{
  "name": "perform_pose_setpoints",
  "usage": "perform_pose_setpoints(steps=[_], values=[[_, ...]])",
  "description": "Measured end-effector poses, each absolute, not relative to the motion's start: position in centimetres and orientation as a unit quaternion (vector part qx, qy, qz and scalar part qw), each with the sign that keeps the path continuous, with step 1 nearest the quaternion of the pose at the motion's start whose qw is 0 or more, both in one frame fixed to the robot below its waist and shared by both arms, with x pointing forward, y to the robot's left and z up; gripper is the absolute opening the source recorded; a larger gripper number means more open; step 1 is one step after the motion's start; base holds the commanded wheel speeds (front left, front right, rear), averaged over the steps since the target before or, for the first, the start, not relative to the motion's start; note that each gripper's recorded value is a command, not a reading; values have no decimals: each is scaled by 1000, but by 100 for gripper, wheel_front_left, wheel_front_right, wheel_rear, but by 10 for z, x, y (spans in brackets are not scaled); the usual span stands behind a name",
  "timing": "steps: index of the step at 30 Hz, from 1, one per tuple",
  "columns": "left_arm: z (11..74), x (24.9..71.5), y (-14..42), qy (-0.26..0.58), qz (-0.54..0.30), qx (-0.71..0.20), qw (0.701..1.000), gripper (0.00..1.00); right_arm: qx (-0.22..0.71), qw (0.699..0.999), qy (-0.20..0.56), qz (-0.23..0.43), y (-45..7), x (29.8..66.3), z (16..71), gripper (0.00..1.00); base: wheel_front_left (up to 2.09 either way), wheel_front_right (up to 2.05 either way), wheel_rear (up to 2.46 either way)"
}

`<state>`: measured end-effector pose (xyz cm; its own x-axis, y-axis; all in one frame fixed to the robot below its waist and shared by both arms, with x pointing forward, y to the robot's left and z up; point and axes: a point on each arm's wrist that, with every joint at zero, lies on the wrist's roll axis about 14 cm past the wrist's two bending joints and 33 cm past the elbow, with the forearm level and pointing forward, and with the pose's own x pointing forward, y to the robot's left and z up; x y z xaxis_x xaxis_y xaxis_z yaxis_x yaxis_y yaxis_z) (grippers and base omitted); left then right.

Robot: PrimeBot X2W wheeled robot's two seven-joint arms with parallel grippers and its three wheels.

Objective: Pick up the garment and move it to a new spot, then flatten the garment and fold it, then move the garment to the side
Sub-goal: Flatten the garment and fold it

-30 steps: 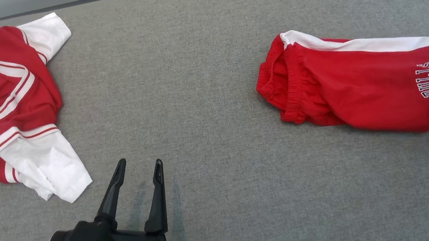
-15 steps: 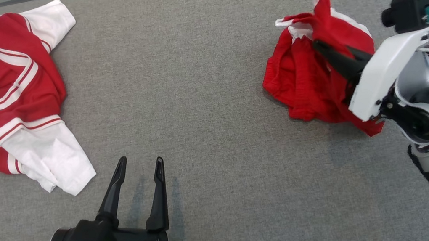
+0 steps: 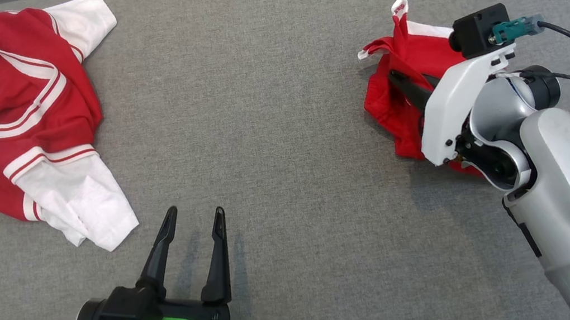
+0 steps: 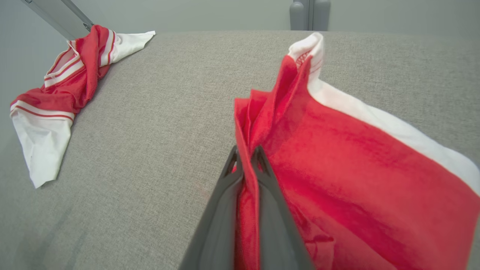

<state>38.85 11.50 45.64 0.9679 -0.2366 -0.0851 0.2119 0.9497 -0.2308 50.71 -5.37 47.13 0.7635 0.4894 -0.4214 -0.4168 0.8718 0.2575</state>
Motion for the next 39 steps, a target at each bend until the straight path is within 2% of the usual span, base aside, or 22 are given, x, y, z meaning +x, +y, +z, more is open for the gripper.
perform_pose_setpoints(steps=[1,2,3,4,7,15,24,29,39], values=[[457,389,115,55,-113,-111,986,100,74,935,245,243,-52,506,471,13,0,0,0],[458,389,115,54,-113,-111,986,100,74,935,245,246,-49,505,471,39,0,0,0],[458,389,115,52,-113,-112,986,100,74,935,243,249,-47,504,472,81,0,0,0],[459,389,115,51,-113,-112,986,100,74,935,239,253,-43,503,475,100,0,0,0],[460,389,115,49,-112,-113,986,100,75,935,226,264,-36,500,482,100,0,0,0],[467,381,118,39,-105,-115,987,100,97,945,136,282,-37,484,534,100,0,0,0],[478,371,117,24,-100,-120,987,100,59,977,1,206,-103,461,577,100,0,0,0],[483,368,116,15,-99,-119,988,100,18,987,-46,152,-145,444,571,100,0,0,0],[481,365,114,16,-96,-120,988,100,0,996,-30,79,-188,419,508,100,0,0,0]])
